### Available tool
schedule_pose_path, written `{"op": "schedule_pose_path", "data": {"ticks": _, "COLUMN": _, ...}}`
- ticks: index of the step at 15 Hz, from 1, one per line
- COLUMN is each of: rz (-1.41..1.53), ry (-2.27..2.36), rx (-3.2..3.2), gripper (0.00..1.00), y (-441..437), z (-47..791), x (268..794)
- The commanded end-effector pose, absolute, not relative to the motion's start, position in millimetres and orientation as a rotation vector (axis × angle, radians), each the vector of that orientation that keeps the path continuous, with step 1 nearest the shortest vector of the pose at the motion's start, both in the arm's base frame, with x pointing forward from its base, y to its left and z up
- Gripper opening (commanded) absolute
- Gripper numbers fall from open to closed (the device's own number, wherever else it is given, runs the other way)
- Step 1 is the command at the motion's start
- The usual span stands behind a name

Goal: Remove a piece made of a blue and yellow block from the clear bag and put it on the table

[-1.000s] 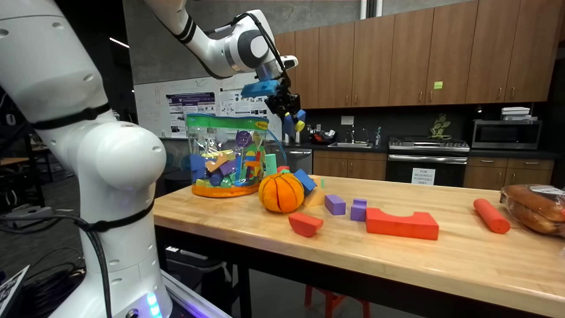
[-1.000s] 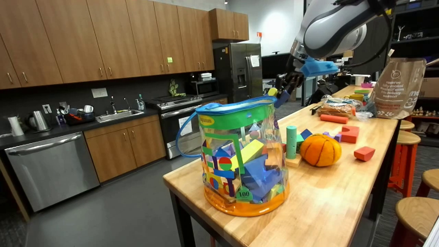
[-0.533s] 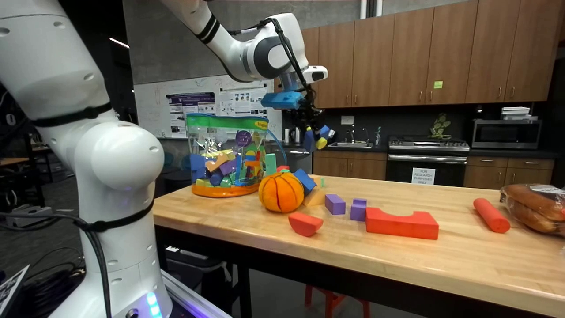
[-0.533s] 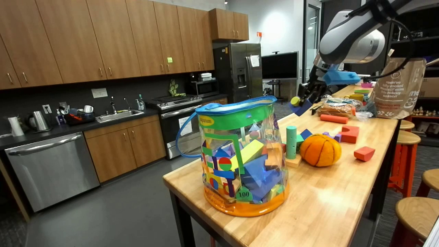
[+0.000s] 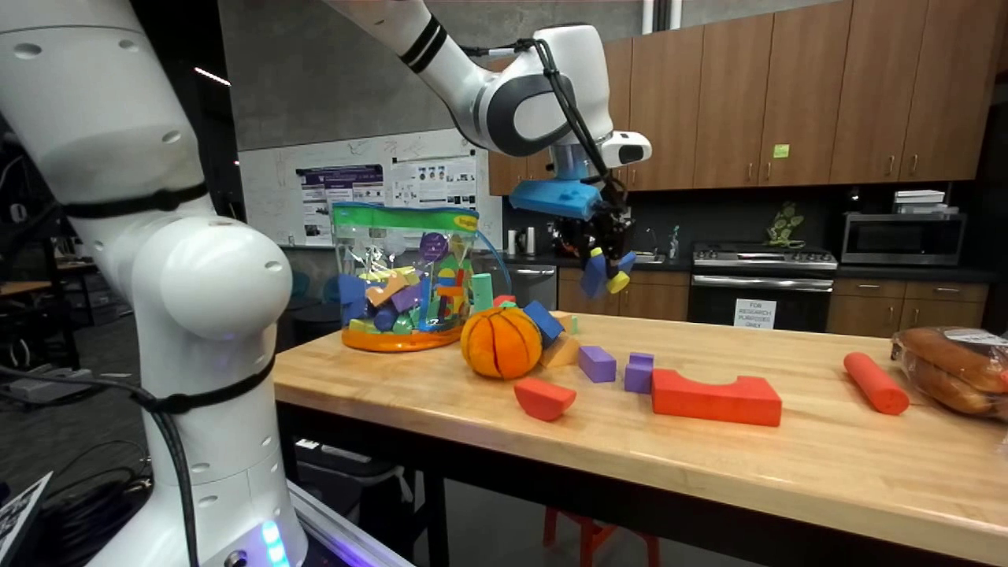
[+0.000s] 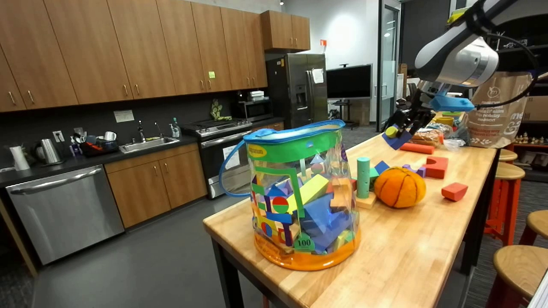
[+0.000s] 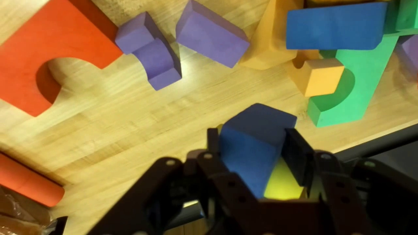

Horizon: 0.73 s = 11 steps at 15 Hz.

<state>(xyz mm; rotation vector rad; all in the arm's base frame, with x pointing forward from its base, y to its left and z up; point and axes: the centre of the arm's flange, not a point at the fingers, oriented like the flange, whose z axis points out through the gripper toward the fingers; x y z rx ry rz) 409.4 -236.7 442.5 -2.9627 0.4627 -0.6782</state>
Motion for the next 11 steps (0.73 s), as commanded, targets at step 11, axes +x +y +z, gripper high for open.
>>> {"op": "schedule_pose_path", "data": {"ticks": 11, "rz": -0.672, "ry": 0.449, "rx": -2.968, "gripper": 0.76, "y": -238.9, "z": 442.8, "x": 414.3}}
